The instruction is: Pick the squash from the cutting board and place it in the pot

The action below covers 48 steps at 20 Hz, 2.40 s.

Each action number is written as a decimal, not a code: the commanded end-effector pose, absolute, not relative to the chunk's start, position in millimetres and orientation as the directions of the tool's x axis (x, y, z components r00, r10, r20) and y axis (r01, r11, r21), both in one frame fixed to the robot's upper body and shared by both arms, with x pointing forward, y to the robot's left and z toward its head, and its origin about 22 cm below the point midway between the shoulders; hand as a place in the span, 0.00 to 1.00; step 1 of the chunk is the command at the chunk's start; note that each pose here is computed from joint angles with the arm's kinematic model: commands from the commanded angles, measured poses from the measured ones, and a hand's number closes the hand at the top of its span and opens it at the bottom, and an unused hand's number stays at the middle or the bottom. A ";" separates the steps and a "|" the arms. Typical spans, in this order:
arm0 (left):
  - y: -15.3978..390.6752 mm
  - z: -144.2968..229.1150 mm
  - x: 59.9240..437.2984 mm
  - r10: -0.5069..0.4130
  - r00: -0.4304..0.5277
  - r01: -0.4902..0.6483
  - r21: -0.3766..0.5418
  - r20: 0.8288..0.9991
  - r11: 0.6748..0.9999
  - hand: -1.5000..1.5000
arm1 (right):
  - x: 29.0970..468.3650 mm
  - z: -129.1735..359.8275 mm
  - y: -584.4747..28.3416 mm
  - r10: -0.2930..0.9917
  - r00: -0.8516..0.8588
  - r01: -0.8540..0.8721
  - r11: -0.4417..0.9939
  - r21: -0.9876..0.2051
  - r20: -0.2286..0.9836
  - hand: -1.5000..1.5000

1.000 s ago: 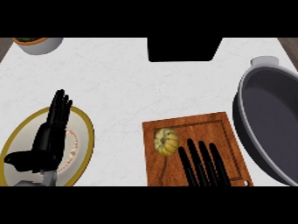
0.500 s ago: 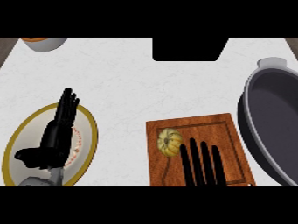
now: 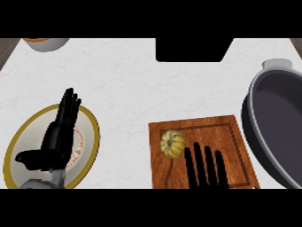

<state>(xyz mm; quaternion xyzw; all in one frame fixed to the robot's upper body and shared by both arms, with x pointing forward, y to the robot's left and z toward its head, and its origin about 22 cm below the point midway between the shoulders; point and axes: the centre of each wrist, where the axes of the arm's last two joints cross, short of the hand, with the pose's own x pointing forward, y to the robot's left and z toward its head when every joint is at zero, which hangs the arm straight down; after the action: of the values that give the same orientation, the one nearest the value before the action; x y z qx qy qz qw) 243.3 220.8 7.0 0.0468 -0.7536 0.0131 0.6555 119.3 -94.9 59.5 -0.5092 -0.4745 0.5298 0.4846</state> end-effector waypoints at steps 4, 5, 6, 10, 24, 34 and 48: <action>226.0 9.7 238.6 -0.055 -0.127 -0.085 0.045 0.990 0.995 0.50 | 149.4 32.1 -51.1 0.991 0.062 -0.044 -0.113 -0.993 -0.116 0.00; 225.2 -4.0 235.2 -0.045 -0.125 -0.087 0.034 0.991 0.996 0.50 | 157.6 27.3 -54.8 0.992 0.073 -0.041 -0.100 -0.994 -0.103 0.00; 222.2 4.8 234.2 -0.053 -0.127 -0.069 0.045 0.990 0.997 0.50 | 160.7 30.4 -50.3 0.991 0.074 -0.045 -0.108 -0.993 -0.111 0.00; 232.6 14.7 237.3 -0.055 -0.135 -0.076 0.045 0.989 0.996 0.50 | 175.9 3.6 -50.8 0.992 0.078 -0.049 -0.100 -0.994 -0.103 0.00; 210.4 11.2 234.2 -0.052 -0.146 -0.104 0.037 0.988 0.994 0.50 | 194.4 -10.8 -58.3 0.983 -0.020 0.157 -0.178 -0.971 -0.183 1.00; 233.1 8.9 244.6 -0.054 -0.154 -0.137 0.033 0.987 0.990 0.50 | 283.6 29.4 -131.7 0.769 0.630 0.134 0.034 -0.990 0.111 1.00; 211.6 17.3 251.6 -0.034 -0.204 -0.024 0.030 0.978 0.999 0.50 | 386.7 136.6 -276.0 0.125 0.946 0.315 -0.153 -0.937 0.298 1.00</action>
<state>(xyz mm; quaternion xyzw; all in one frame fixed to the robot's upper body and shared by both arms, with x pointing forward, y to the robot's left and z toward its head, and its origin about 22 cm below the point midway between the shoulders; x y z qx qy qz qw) 246.7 220.3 12.7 0.0352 -0.7692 0.0079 0.6379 363.5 -251.3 98.5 -0.7268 -0.2283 0.0425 0.6464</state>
